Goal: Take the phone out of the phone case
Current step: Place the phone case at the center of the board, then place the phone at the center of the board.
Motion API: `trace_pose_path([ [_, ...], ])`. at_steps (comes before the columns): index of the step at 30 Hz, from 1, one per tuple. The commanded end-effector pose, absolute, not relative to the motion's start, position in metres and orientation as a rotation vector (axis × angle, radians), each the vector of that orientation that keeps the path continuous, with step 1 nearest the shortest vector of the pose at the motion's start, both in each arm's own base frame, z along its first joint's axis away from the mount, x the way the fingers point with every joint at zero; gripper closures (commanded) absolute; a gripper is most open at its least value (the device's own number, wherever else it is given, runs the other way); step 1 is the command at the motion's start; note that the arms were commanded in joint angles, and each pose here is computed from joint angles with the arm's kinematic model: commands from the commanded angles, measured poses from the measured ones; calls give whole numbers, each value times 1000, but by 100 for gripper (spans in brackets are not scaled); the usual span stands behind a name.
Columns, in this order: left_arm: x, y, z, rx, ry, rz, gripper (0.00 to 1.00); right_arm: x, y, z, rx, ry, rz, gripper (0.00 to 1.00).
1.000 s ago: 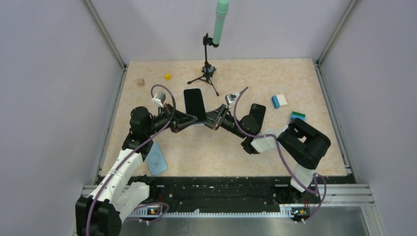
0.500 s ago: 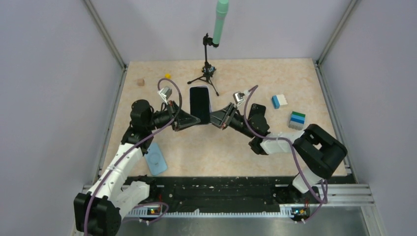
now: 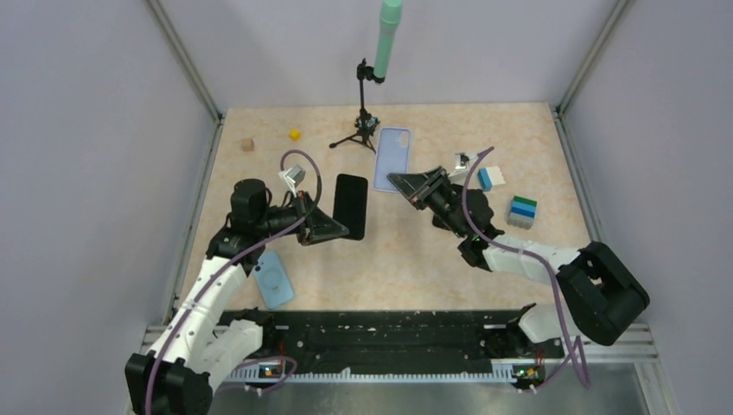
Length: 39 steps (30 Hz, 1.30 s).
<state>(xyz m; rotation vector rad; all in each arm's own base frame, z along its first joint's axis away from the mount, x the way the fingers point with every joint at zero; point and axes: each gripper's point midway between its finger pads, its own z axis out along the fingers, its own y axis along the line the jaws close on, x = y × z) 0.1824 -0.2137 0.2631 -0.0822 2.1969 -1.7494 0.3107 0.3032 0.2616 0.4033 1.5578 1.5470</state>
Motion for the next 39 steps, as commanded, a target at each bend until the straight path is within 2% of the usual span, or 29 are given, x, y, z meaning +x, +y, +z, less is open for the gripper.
trace_pose_path([
  [1,190,-203,269,-1,2168,-1527,100,316,291,271,393,1580,1408,100],
  [7,253,-173,247,-156,2171,-1117,100,313,289,239,356,1735,1255,100],
  [11,299,-165,241,-223,2150,-1011,100,326,296,231,345,1731,1229,100],
  [15,321,-161,235,-177,2219,-1001,100,341,324,218,277,1775,1249,100],
  [18,336,-141,219,-165,2289,-801,100,351,345,193,239,1847,1257,100],
  [22,347,-127,192,-167,2375,-672,100,366,379,165,186,1943,1305,100],
  [27,365,-121,162,-204,2432,-627,100,384,407,137,151,1983,1334,100],
  [33,377,-132,125,-201,2547,-711,100,400,420,110,175,1929,1377,100],
  [39,389,-123,100,-233,2602,-633,100,404,425,85,217,1967,1391,100],
])
